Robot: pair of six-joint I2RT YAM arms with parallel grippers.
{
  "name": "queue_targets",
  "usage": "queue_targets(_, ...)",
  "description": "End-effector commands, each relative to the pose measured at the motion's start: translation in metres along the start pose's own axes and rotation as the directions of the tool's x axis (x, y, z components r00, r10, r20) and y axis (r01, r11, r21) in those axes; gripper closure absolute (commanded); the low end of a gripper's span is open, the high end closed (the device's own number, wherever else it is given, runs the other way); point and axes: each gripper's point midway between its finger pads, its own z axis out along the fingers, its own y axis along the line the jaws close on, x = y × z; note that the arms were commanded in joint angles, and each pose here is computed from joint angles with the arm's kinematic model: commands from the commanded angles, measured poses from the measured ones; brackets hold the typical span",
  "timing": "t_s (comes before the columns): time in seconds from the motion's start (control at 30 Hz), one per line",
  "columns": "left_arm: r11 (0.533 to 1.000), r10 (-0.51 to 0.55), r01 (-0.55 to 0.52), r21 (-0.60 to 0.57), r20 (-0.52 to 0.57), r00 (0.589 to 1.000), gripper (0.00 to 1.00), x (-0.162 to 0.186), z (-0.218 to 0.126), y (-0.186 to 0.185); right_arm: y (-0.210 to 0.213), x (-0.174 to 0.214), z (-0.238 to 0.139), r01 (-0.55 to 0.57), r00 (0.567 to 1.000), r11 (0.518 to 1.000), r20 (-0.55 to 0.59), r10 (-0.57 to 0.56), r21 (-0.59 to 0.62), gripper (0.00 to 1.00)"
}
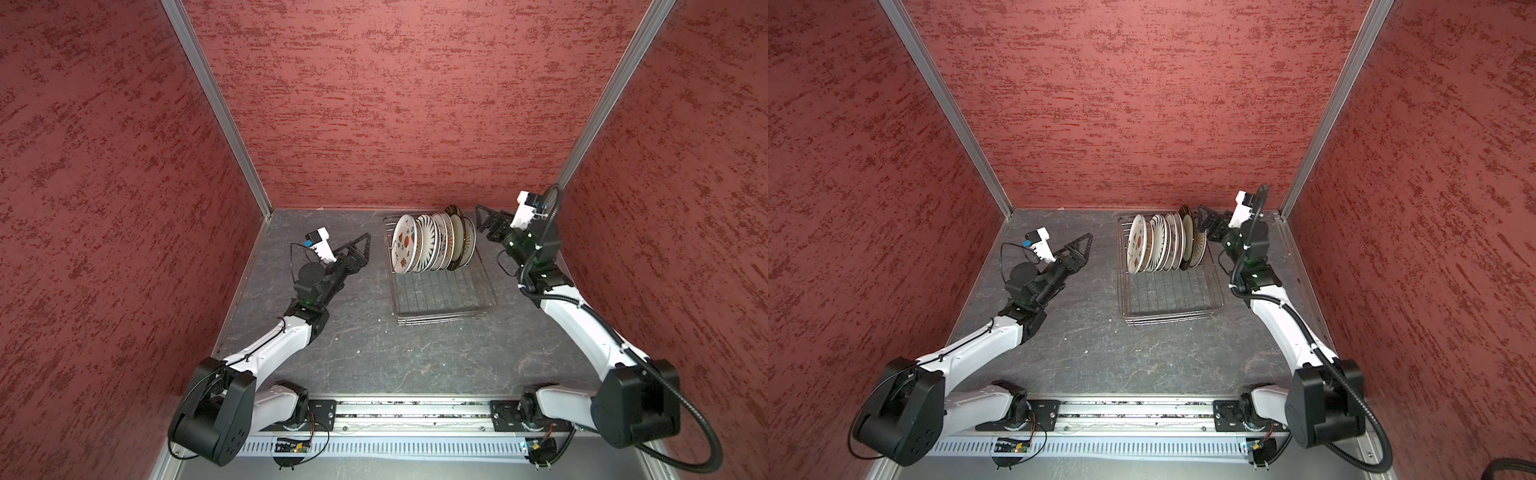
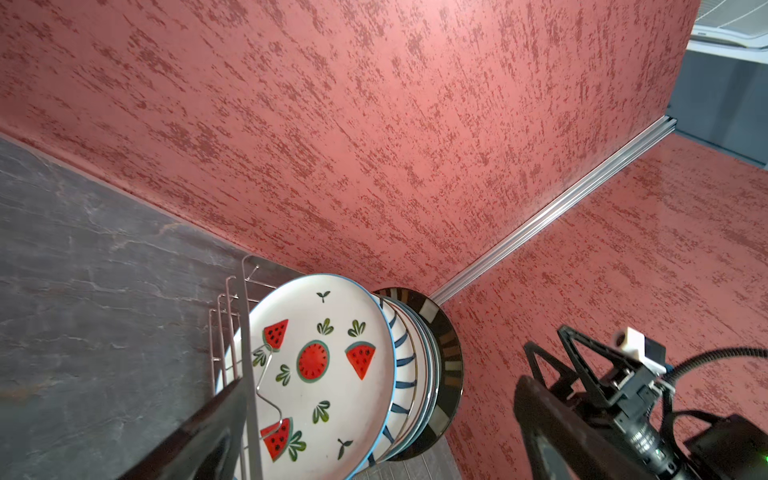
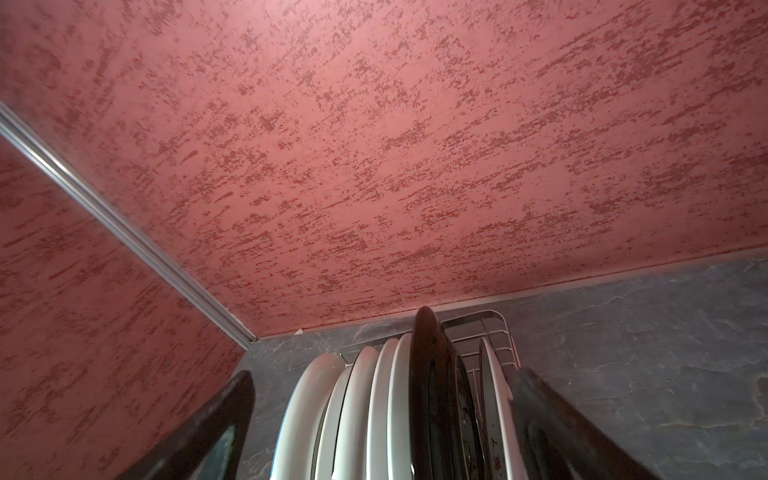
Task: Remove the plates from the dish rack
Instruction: 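Reach the left gripper toward the rack while the right gripper reaches over the plates, then grasp the top rim of the dark brown plate with the right gripper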
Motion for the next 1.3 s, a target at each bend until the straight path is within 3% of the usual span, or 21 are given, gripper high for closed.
queue_targets(0.0, 0.993, 0.088, -0.087, -0.081, 0.014, 0.996, 0.01, 0.006, 0.006, 0.002, -0.022, 0.019, 0.016, 0.164, 0.982, 0.959, -0.129, -0.137, 0.231, 0.11)
queue_targets(0.1, 0.993, 0.103, -0.103, -0.056, -0.002, 0.995, 0.01, 0.014, 0.011, -0.007, -0.022, 0.029, 0.034, 0.227, 0.964, 0.932, -0.201, -0.174, 0.282, 0.29)
queue_targets(0.33, 0.99, 0.08, -0.088, -0.108, -0.071, 0.994, 0.01, 0.031, 0.028, 0.001, -0.019, 0.059, 0.059, 0.335, 0.9, 0.899, -0.379, -0.216, 0.282, 0.48)
queue_targets(0.43, 0.989, 0.081, -0.09, -0.116, -0.08, 0.993, 0.01, 0.035, 0.033, 0.004, -0.028, 0.07, 0.066, 0.373, 0.874, 0.874, -0.435, -0.218, 0.311, 0.65)
queue_targets(0.83, 0.988, 0.067, -0.081, -0.131, -0.108, 0.992, 0.01, 0.044, 0.043, 0.011, -0.05, 0.102, 0.082, 0.458, 0.801, 0.825, -0.557, -0.221, 0.331, 0.73)
queue_targets(1.17, 0.984, 0.074, -0.09, -0.151, -0.111, 0.991, 0.0, 0.045, 0.043, 0.016, -0.049, 0.1, 0.085, 0.493, 0.784, 0.804, -0.569, -0.246, 0.332, 0.92)
queue_targets(1.27, 0.983, 0.074, -0.092, -0.159, -0.113, 0.991, 0.0, 0.045, 0.042, 0.017, -0.046, 0.096, 0.086, 0.513, 0.78, 0.79, -0.567, -0.265, 0.336, 0.93)
